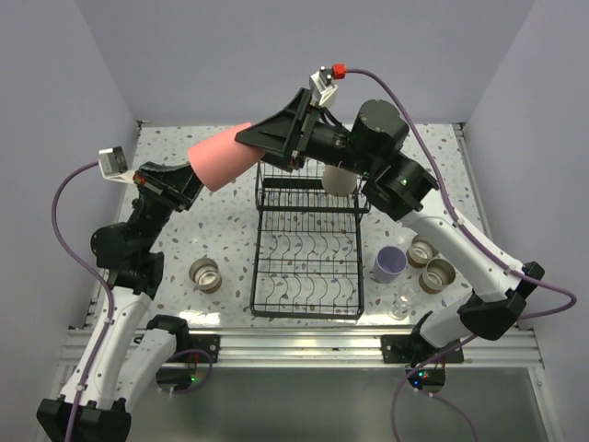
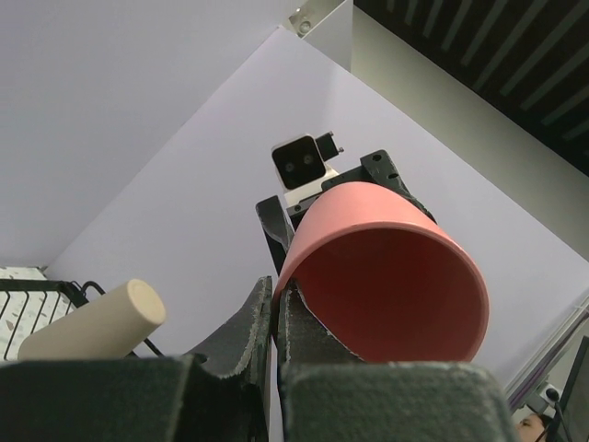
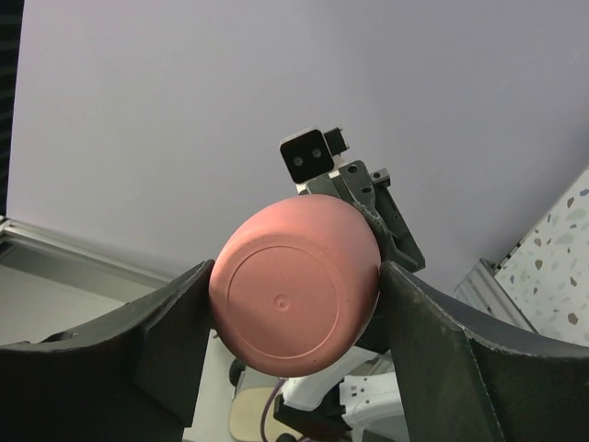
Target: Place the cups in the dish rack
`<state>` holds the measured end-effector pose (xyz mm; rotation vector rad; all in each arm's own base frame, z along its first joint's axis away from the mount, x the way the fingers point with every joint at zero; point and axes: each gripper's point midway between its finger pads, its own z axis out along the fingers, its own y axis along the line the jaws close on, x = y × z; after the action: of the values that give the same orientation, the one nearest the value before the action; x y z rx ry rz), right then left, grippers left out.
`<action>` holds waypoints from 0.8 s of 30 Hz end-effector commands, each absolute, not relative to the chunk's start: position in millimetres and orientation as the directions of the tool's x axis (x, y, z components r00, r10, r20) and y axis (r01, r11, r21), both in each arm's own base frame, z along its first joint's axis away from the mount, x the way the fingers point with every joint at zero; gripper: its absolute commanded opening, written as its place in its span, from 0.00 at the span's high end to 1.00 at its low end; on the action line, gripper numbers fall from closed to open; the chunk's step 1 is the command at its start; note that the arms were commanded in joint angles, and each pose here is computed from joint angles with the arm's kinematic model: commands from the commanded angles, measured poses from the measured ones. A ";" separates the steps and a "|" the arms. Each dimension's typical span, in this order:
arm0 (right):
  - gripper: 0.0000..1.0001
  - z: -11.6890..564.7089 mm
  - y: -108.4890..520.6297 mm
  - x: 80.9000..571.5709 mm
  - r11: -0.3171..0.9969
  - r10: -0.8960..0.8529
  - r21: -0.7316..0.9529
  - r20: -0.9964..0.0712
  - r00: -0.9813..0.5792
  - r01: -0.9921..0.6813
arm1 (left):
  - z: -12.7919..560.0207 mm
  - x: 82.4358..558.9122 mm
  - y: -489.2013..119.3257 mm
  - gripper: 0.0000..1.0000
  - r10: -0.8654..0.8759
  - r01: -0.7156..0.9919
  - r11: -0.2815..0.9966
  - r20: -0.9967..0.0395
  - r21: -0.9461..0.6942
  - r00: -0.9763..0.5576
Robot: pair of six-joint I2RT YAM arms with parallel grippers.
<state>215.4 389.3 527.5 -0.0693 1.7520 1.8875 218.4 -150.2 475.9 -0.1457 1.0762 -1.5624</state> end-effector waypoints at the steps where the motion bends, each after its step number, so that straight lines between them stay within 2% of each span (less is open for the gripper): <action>1: 0.29 560.0 389.6 194.5 -0.079 0.359 0.871 -0.429 -0.829 -0.485 | 481.0 217.4 -147.8 1.00 -0.843 0.740 0.104 -0.453 -0.664 -0.289; 4: 0.40 562.1 389.5 195.0 -0.076 0.365 0.865 -0.438 -0.822 -0.495 | 479.3 218.4 -147.9 1.00 -0.842 0.735 0.108 -0.455 -0.669 -0.289; 5: 0.49 561.7 388.9 195.3 -0.069 0.367 0.866 -0.439 -0.820 -0.495 | 479.4 218.1 -147.9 1.00 -0.842 0.736 0.110 -0.456 -0.668 -0.288; 7: 0.57 564.5 387.2 195.7 -0.062 0.375 0.860 -0.450 -0.810 -0.506 | 477.3 218.7 -148.1 1.00 -0.840 0.728 0.115 -0.458 -0.676 -0.292; 8: 0.66 561.4 387.6 197.3 -0.050 0.373 0.863 -0.452 -0.810 -0.504 | 476.3 219.8 -148.1 1.00 -0.839 0.722 0.120 -0.458 -0.681 -0.293; 10: 0.77 562.1 386.0 197.7 -0.037 0.378 0.858 -0.463 -0.801 -0.513 | 470.1 223.7 -148.2 1.00 -0.832 0.694 0.149 -0.469 -0.704 -0.296; 11: 0.86 560.7 385.1 197.2 -0.026 0.374 0.858 -0.467 -0.801 -0.512 | 472.9 221.7 -148.3 1.00 -0.827 0.696 0.163 -0.482 -0.699 -0.290; 12: 0.94 563.0 382.4 195.8 -0.018 0.377 0.850 -0.482 -0.791 -0.526 | 463.2 227.4 -148.6 0.91 -0.820 0.654 0.187 -0.483 -0.734 -0.308; 13: 0.98 561.2 380.8 197.4 0.003 0.383 0.850 -0.488 -0.784 -0.527 | 462.0 226.8 -147.2 0.85 -0.810 0.650 0.230 -0.512 -0.724 -0.284; 14: 1.00 557.3 377.4 199.1 0.034 0.388 0.853 -0.492 -0.779 -0.521 | 467.6 225.7 -144.8 0.80 -0.808 0.644 0.258 -0.526 -0.720 -0.265; 15: 1.00 561.5 370.3 197.2 0.049 0.403 0.836 -0.518 -0.755 -0.547 | 452.8 231.7 -144.4 0.68 -0.786 0.596 0.314 -0.555 -0.739 -0.274; 17: 1.00 559.7 363.6 200.7 0.086 0.424 0.829 -0.532 -0.733 -0.552 | 456.5 227.5 -141.5 0.53 -0.770 0.585 0.359 -0.585 -0.727 -0.254; 18: 1.00 558.9 359.9 202.9 0.104 0.428 0.819 -0.548 -0.718 -0.564 | 446.1 229.3 -140.6 0.42 -0.757 0.545 0.387 -0.593 -0.744 -0.273; 20: 1.00 554.4 354.8 204.6 0.133 0.426 0.819 -0.555 -0.714 -0.558 | 448.0 225.8 -134.4 0.35 -0.738 0.531 0.448 -0.632 -0.720 -0.235; 21: 1.00 554.8 351.4 206.7 0.146 0.428 0.812 -0.567 -0.703 -0.566 | 431.8 227.6 -131.7 0.27 -0.717 0.475 0.491 -0.648 -0.731 -0.257; 24: 1.00 549.6 344.6 212.0 0.195 0.423 0.800 -0.591 -0.687 -0.568 | 420.8 221.0 -118.1 0.15 -0.705 0.397 0.560 -0.670 -0.727 -0.233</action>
<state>215.8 370.7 519.5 -0.1166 1.7926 1.6695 224.4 -133.4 445.3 -0.2382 1.3666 -1.2160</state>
